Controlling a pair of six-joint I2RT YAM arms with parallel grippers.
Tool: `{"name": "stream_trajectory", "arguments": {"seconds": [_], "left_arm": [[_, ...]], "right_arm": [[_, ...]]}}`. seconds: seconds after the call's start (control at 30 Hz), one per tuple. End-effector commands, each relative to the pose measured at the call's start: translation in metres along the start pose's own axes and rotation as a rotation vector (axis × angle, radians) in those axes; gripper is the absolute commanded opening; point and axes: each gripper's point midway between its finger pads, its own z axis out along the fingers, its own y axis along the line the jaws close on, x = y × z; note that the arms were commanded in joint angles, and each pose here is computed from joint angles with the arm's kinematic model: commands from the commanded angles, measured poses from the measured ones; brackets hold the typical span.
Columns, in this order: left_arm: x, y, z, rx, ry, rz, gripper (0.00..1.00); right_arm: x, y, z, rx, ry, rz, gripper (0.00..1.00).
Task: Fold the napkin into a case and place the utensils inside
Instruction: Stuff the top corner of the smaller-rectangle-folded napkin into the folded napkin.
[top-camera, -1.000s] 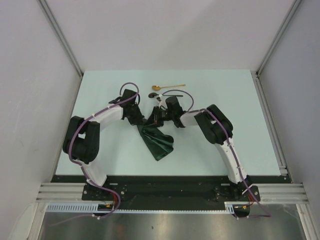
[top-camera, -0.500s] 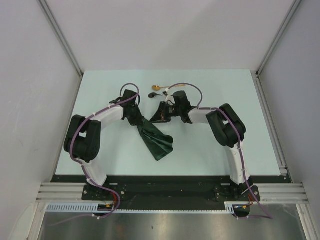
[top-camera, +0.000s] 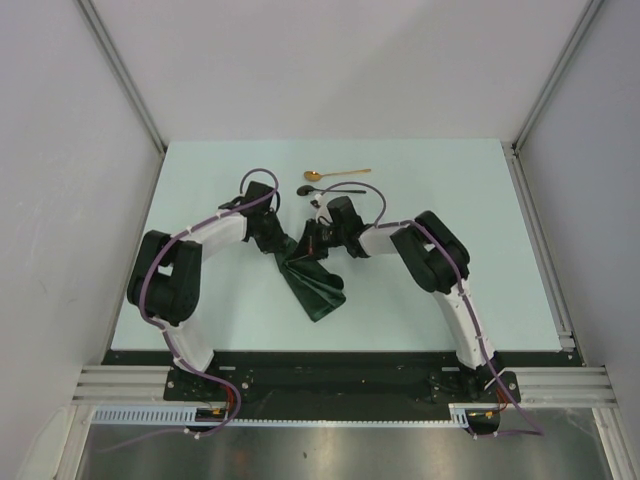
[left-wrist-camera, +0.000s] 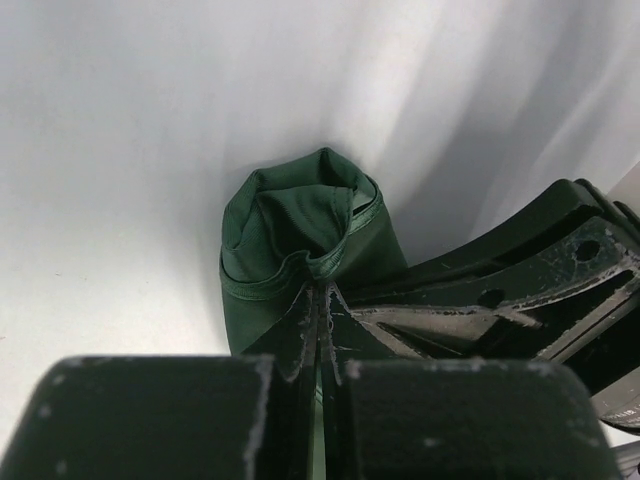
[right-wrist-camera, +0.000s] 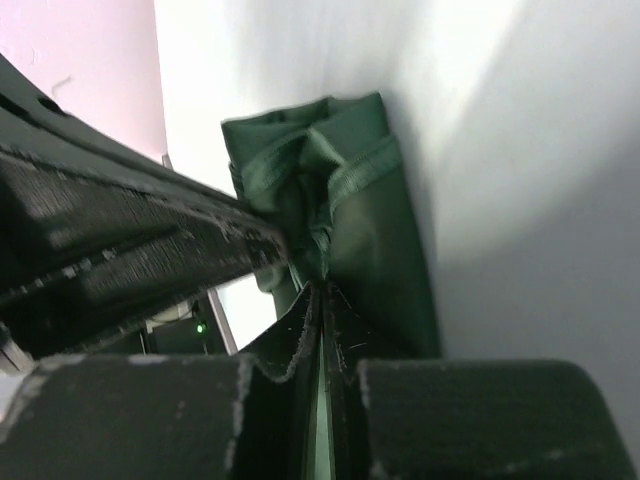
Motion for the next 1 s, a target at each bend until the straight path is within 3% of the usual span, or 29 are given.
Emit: {"name": "stream_trajectory", "arguments": {"seconds": [0.0,0.2,0.37,0.63,0.97], "left_arm": [[-0.003,-0.007,-0.009,0.047,-0.021,-0.027,0.00],[0.001,0.000,-0.005,0.032,-0.019,-0.039,0.00],[-0.005,0.000,-0.003,0.046,-0.022,-0.062,0.00],[-0.002,0.004,0.007,0.055,0.010,-0.078,0.00],[-0.002,0.000,0.006,0.074,0.015,-0.070,0.00]], "right_arm": [[-0.014,-0.003,0.020,0.030,-0.084,0.016,0.05],[-0.027,-0.003,0.029,0.060,-0.185,0.058,0.06],[-0.023,-0.004,0.024,0.068,-0.189,0.062,0.05],[-0.032,0.042,-0.025,0.066,-0.182,-0.062,0.08],[-0.015,0.028,-0.087,0.182,-0.185,-0.107,0.12]]}}
